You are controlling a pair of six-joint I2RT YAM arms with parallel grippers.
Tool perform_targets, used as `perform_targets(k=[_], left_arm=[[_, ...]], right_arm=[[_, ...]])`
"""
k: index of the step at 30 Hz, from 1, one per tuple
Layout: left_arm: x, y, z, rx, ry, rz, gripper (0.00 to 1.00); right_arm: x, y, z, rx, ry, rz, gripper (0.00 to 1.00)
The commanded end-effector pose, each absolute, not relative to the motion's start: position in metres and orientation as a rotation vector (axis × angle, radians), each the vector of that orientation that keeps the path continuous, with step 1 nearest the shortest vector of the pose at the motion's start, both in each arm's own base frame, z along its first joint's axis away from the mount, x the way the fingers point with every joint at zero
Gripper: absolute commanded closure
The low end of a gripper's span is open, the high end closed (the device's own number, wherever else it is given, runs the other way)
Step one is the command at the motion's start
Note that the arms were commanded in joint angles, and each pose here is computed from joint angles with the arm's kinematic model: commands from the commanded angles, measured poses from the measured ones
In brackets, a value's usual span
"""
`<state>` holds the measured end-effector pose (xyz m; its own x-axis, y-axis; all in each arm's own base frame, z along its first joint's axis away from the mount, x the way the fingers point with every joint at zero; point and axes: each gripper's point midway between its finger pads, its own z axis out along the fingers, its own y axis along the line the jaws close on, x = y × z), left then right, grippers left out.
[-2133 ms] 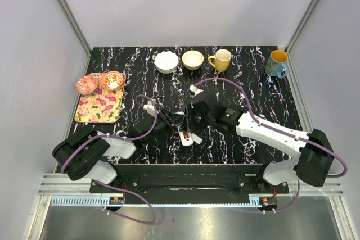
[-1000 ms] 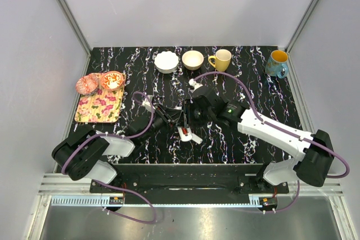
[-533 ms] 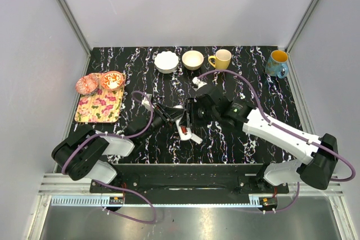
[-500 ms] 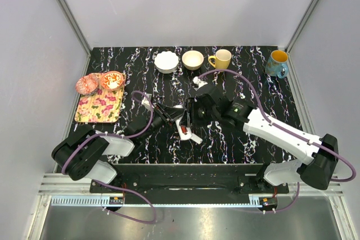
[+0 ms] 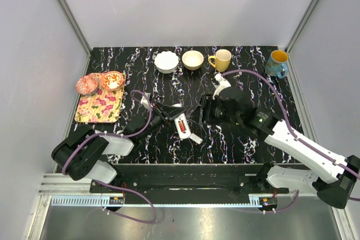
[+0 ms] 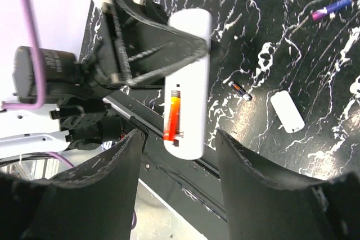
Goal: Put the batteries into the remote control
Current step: Load the battery into the remote control.
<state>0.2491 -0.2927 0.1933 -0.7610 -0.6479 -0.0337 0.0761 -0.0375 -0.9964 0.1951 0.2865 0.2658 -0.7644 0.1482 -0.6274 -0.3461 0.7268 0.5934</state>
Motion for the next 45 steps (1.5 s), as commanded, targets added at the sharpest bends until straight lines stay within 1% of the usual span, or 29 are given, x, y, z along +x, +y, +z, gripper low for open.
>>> perform_targets(k=[1, 4, 5, 7, 8, 11, 18, 24, 31, 41, 45], left_arm=[[0.218, -0.274, 0.315, -0.295, 1.234, -2.136, 1.00], [0.213, -0.275, 0.323, -0.262, 1.223, -2.165, 1.00], [0.211, -0.276, 0.326, -0.253, 1.220, -2.177, 1.00], [0.209, -0.276, 0.330, -0.239, 1.217, -2.198, 1.00], [0.210, -0.276, 0.331, -0.242, 1.219, -2.205, 1.00], [0.209, -0.279, 0.330, -0.246, 1.237, -2.235, 1.00], [0.212, -0.286, 0.324, -0.259, 1.288, -2.266, 1.00], [0.211, -0.289, 0.324, -0.248, 1.324, -2.253, 1.00], [0.213, -0.293, 0.320, -0.239, 1.369, -2.218, 1.00], [0.215, -0.296, 0.309, -0.252, 1.418, -2.193, 1.00], [0.215, -0.297, 0.308, -0.249, 1.426, -2.194, 1.00]], right_arm=[[0.196, 0.293, 0.251, -0.090, 2.231, 1.130, 0.39], [0.185, 0.302, 0.253, -0.175, 2.156, 1.311, 0.36], [0.185, 0.303, 0.255, -0.201, 2.113, 1.342, 0.33], [0.180, 0.301, 0.252, -0.256, 2.084, 1.354, 0.30], [0.178, 0.301, 0.262, -0.279, 2.026, 1.373, 0.26], [0.173, 0.296, 0.269, -0.350, 1.942, 1.374, 0.23], [0.163, 0.293, 0.264, -0.469, 1.901, 1.356, 0.22], [0.166, 0.292, 0.242, -0.554, 1.951, 1.272, 0.23], [0.171, 0.294, 0.238, -0.575, 1.958, 1.237, 0.19], [0.171, 0.300, 0.244, -0.588, 1.932, 1.275, 0.14], [0.172, 0.303, 0.245, -0.595, 1.928, 1.284, 0.11]])
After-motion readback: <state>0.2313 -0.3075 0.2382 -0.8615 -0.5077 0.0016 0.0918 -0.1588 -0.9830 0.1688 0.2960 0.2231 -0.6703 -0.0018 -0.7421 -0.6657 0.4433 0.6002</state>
